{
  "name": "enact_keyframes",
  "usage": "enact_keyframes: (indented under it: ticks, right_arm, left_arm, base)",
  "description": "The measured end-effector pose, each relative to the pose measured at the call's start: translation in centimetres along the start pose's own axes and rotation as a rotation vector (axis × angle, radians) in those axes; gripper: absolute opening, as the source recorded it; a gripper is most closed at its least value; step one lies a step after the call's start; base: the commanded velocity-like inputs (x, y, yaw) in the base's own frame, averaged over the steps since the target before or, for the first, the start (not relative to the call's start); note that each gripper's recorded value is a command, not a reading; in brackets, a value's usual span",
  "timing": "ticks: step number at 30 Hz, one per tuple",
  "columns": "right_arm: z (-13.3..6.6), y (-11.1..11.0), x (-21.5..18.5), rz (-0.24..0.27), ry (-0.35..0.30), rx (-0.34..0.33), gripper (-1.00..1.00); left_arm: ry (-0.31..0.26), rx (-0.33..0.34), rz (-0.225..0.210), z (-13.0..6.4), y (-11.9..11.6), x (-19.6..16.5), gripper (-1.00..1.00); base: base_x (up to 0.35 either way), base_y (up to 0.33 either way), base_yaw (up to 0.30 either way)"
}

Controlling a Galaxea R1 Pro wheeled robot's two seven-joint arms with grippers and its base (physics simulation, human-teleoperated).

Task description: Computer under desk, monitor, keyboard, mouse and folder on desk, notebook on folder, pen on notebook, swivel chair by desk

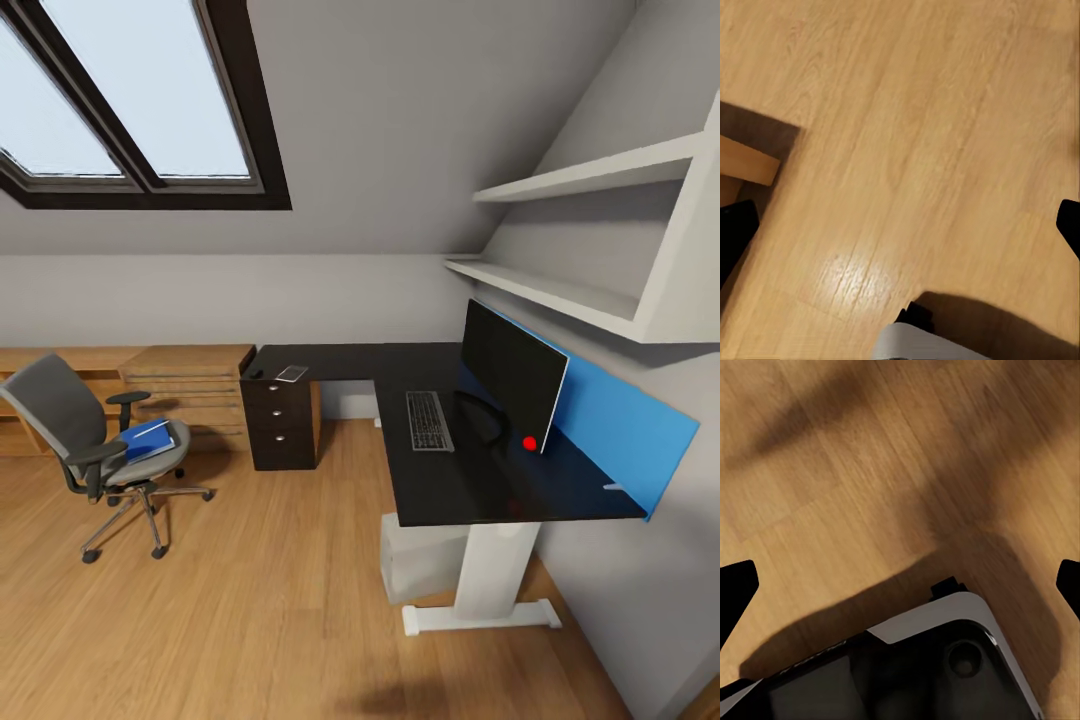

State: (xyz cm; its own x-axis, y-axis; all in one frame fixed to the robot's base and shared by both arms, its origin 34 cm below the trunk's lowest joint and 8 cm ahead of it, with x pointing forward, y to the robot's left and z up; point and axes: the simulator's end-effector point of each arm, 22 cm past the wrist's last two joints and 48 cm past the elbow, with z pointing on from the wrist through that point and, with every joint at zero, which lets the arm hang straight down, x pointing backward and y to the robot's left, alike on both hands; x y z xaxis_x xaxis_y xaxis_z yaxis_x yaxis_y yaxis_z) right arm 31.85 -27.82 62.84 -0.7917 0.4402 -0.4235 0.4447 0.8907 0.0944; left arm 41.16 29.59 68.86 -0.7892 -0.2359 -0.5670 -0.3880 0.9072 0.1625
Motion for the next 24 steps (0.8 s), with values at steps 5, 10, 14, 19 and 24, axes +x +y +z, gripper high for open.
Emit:
enact_keyframes:
  ticks: [5, 10, 14, 19, 24]
  right_arm:
    - [0.0, 0.0, 0.0, 0.0, 0.0, 0.0, 1.0]
    - [0.0, 0.0, 0.0, 0.0, 0.0, 0.0, 1.0]
    - [0.0, 0.0, 0.0, 0.0, 0.0, 0.0, 1.0]
    - [0.0, 0.0, 0.0, 0.0, 0.0, 0.0, 1.0]
    - [0.1, 2.5, -3.2, 0.006, -0.103, -0.049, 1.0]
  left_arm:
    - [-0.046, 0.002, -0.02, -0.1, 0.0, -0.9, 1.0]
    - [-0.053, 0.006, -0.022, -0.1, -0.2, -1.1, 1.0]
    - [-0.049, 0.003, -0.018, -0.1, -0.1, -0.8, 1.0]
    - [-0.047, 0.004, -0.011, -0.1, -0.2, -0.6, 1.0]
    - [-0.004, 0.041, 0.027, -1.4, -3.2, 2.2, 1.0]
  base:
    - [0.081, 0.08, 0.0]
    - [0.22, 0.202, 0.0]
    - [0.251, 0.22, 0.0]
    - [0.255, 0.232, 0.0]
    - [0.282, 0.148, 0.0]
